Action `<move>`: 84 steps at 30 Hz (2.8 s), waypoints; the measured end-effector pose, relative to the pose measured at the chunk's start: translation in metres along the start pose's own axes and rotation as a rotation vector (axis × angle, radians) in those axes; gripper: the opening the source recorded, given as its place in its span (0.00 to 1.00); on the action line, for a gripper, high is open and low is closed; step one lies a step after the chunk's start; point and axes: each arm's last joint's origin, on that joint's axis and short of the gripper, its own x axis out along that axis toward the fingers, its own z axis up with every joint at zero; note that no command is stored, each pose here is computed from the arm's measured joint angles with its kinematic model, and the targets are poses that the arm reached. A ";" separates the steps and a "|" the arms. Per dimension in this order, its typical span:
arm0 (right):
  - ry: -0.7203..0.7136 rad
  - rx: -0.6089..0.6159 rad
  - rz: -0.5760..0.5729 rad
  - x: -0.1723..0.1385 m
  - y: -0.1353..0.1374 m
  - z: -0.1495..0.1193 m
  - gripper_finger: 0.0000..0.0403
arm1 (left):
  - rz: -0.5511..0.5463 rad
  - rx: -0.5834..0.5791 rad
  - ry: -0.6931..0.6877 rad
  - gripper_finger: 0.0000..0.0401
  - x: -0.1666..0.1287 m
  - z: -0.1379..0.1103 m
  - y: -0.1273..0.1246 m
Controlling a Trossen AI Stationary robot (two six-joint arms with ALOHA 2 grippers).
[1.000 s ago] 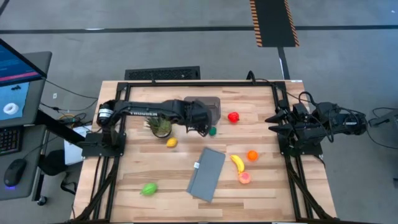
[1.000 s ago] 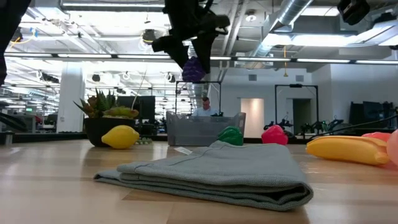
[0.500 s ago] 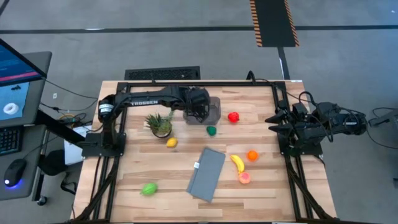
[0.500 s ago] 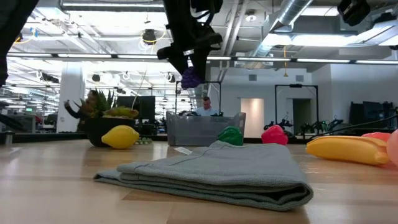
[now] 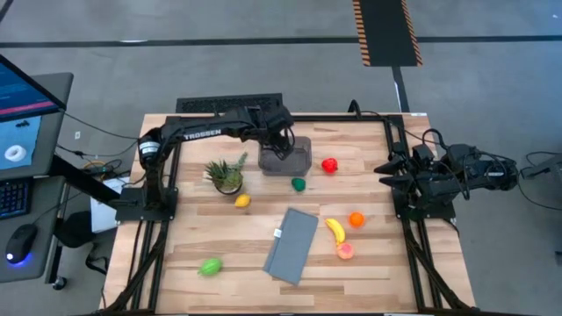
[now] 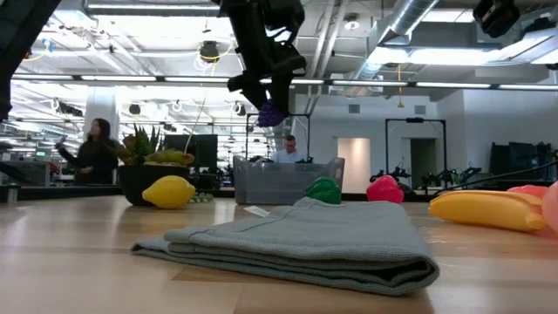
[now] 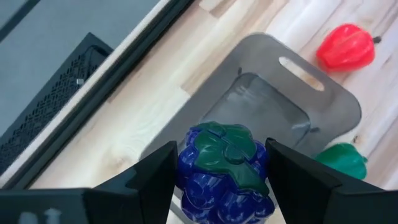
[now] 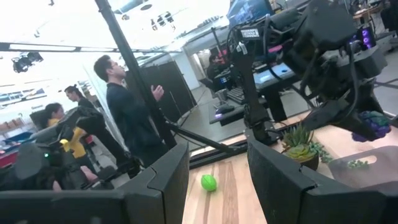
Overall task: Pick and placing Produce into tupperware
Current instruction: Put the grapes into the black bin
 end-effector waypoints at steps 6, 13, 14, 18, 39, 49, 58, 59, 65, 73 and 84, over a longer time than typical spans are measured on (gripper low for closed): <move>-0.013 0.000 -0.033 0.000 -0.001 0.000 0.46 | -0.059 0.023 0.020 0.55 0.015 0.004 0.005; -0.018 0.000 -0.048 0.000 -0.001 0.001 0.46 | -0.077 0.062 0.070 0.55 0.043 0.000 -0.001; -0.019 0.000 -0.049 0.000 -0.001 0.001 0.46 | -0.077 0.064 0.075 0.55 0.047 -0.001 -0.002; -0.019 0.000 -0.049 0.000 -0.001 0.001 0.46 | -0.111 0.074 0.104 0.55 0.064 -0.004 -0.006; -0.036 -0.001 -0.094 0.000 -0.003 0.001 0.46 | -0.179 0.078 0.141 0.55 0.092 -0.007 -0.006; -0.036 -0.001 -0.095 0.000 -0.003 0.001 0.46 | -0.199 0.052 0.118 0.55 0.093 -0.004 -0.006; -0.036 -0.001 -0.095 0.000 -0.003 0.001 0.46 | -0.220 0.045 0.106 0.55 0.094 -0.003 -0.010; -0.036 -0.001 -0.095 0.000 -0.003 0.001 0.46 | -0.222 0.043 0.100 0.55 0.096 -0.003 -0.011; -0.036 -0.001 -0.094 0.000 -0.003 0.001 0.46 | -0.230 0.034 0.094 0.55 0.103 -0.004 -0.016; -0.035 -0.001 -0.094 0.000 -0.003 0.001 0.46 | -0.234 0.029 0.098 0.55 0.104 -0.005 -0.017; -0.035 -0.001 -0.094 0.000 -0.003 0.001 0.46 | -0.250 0.019 0.106 0.55 0.105 -0.004 -0.014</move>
